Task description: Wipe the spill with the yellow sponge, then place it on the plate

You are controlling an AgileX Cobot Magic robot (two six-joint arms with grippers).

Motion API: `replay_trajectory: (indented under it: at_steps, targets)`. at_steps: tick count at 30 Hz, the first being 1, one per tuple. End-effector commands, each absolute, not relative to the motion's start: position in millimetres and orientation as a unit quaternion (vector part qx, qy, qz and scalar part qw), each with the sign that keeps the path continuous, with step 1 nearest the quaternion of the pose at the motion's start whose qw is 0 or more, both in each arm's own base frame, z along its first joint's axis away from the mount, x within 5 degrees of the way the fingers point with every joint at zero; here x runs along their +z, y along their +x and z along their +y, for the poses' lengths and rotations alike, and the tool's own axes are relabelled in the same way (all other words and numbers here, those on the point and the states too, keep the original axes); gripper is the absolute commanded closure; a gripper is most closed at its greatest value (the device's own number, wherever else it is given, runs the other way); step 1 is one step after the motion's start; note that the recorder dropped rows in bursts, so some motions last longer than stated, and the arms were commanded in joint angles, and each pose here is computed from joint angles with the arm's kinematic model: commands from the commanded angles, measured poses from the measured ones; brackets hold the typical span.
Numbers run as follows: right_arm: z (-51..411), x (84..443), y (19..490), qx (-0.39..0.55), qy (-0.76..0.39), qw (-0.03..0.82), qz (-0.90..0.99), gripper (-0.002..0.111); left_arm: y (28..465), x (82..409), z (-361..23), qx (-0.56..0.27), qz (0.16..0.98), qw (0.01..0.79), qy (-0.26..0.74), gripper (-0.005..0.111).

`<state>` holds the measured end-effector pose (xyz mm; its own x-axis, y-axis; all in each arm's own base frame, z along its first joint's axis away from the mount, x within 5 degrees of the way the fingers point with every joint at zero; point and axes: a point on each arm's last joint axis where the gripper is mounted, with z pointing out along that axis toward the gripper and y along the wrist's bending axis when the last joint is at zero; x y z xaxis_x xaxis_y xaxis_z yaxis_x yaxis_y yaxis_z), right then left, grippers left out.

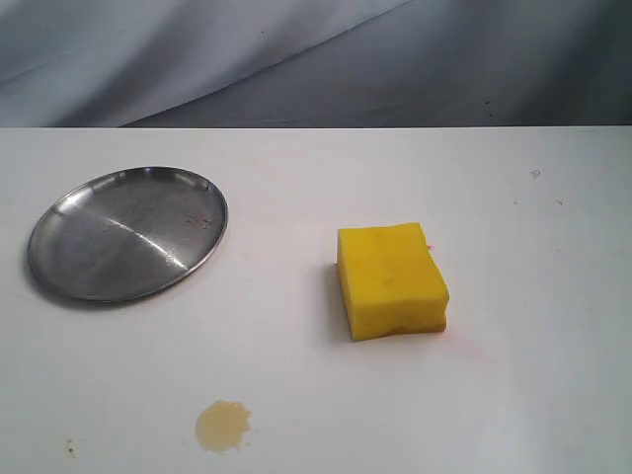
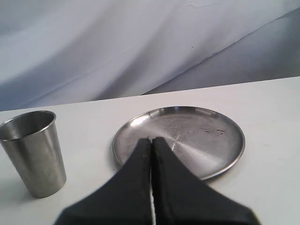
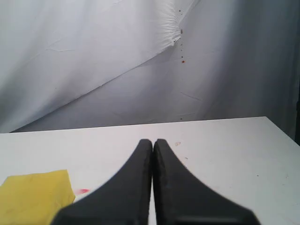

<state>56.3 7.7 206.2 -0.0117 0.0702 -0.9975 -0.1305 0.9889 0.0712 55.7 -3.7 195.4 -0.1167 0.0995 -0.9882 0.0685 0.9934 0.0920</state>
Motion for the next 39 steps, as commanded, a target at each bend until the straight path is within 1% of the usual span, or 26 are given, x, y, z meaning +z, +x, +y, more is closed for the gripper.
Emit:
replay_trajectory:
  at_steps: [1, 8, 11, 14, 15, 17, 21, 24, 26, 28, 32, 34, 36, 37, 39]
  targets:
    - [7, 205, 56, 0.064, -0.022, 0.703, 0.708, 0.108, 56, 195, -4, 0.009, 0.745, 0.664, 0.057, 0.107]
    - [7, 205, 56, 0.069, -0.018, 0.704, 0.706, 0.108, 56, 195, -4, 0.009, 0.745, 0.664, 0.057, 0.107]
    - [7, 210, 56, 0.077, -0.009, 0.723, 0.687, 0.108, 56, 195, -4, 0.009, 0.745, 0.664, 0.057, 0.107]
    - [5, 223, 55, 0.114, 0.033, 0.764, 0.634, 0.108, 56, 195, -4, 0.009, 0.745, 0.664, 0.057, 0.107]
    - [3, 227, 54, 0.142, 0.065, 0.773, 0.615, 0.108, 56, 195, -4, 0.009, 0.745, 0.664, 0.057, 0.107]
    - [1, 229, 54, 0.215, 0.135, 0.759, 0.6, 0.108, 56, 195, -4, 0.009, 0.745, 0.664, 0.057, 0.107]
    - [4, 264, 44, 0.206, 0.092, 0.768, 0.6, 0.108, 56, 195, -4, 0.009, 0.745, 0.664, 0.057, 0.107]
    - [10, 296, 48, 0.204, 0.073, 0.727, 0.651, 0.108, 56, 195, -4, 0.009, 0.745, 0.664, 0.057, 0.107]
    - [15, 315, 61, 0.188, 0.044, 0.69, 0.697, 0.108, 56, 195, -4, 0.009, 0.745, 0.664, 0.057, 0.107]
    - [25, 333, 78, 0.173, -0.02, 0.65, 0.739, 0.108, 56, 195, -4, 0.009, 0.745, 0.664, 0.057, 0.107]
    - [56, 361, 117, 0.214, -0.168, 0.556, 0.786, 0.108, 56, 195, -4, 0.009, 0.745, 0.664, 0.057, 0.107]
    - [69, 366, 138, 0.229, -0.217, 0.5, 0.807, 0.108, 56, 195, -4, 0.009, 0.745, 0.664, 0.057, 0.107]
    - [79, 365, 165, 0.238, -0.237, 0.445, 0.83, 0.108, 56, 195, -4, 0.009, 0.745, 0.664, 0.057, 0.107]
    - [84, 362, 178, 0.241, -0.244, 0.42, 0.84, 0.105, 56, 195, -4, 0.009, 0.745, 0.664, 0.057, 0.107]
    - [91, 355, 202, 0.249, -0.25, 0.376, 0.857, 0.097, 56, 195, -4, 0.009, 0.745, 0.664, 0.057, 0.107]
